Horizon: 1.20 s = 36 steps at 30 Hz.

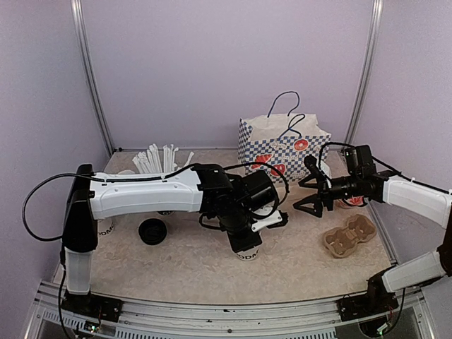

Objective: Pack the takeout coffee

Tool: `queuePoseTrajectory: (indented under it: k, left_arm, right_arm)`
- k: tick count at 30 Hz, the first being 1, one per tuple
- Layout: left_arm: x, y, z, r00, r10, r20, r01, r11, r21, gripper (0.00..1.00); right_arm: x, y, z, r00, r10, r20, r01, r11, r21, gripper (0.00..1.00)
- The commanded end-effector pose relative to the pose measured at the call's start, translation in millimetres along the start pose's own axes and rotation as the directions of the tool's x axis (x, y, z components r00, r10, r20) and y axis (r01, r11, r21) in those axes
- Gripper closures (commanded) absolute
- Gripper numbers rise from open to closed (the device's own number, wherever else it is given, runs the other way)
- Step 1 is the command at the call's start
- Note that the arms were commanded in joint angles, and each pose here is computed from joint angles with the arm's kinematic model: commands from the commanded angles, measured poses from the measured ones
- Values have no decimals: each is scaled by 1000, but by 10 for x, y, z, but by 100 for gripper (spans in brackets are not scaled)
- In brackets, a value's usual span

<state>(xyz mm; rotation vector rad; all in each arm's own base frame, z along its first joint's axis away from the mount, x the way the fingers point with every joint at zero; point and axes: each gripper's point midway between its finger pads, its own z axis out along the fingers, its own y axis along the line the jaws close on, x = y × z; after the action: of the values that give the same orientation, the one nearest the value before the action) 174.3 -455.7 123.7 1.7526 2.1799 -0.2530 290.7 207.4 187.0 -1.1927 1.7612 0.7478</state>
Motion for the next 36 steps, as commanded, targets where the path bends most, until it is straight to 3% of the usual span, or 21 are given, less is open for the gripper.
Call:
queuePoseTrajectory:
  k: [1,7,15,19,24,31,36]
  left_arm:
    - [-45,-57,66,1000,28,-11,-28,1000,10,91]
    - [-84,-13,17,1000,7,-16,-7,999,-48,71]
    - [-267,57,-793,979,-92,181,117,985,-129,66]
    - [154,623,-956,924,-322,206,369,892,-262,65]
    - [982,1069,-843,799,-578,164,596,727,-342,68]
    - [1683,1120,-643,691,-705,160,700,597,-392,66]
    - [2007,1219,-515,644,-749,158,722,526,-450,62]
  right_arm:
    - [19,-22,3,1000,-5,1,5,1000,2,1]
    - [34,-13,17,1000,1,0,-1,1000,-9,1]
    - [48,13,43,1000,14,1,-14,999,-37,1]
    - [44,8,37,1000,8,0,-8,999,-32,1]
    - [44,14,30,1000,3,1,-3,1000,-30,1]
    - [37,17,18,1000,-8,2,8,1000,-26,1]
    - [54,22,26,1000,-5,-1,5,999,-32,1]
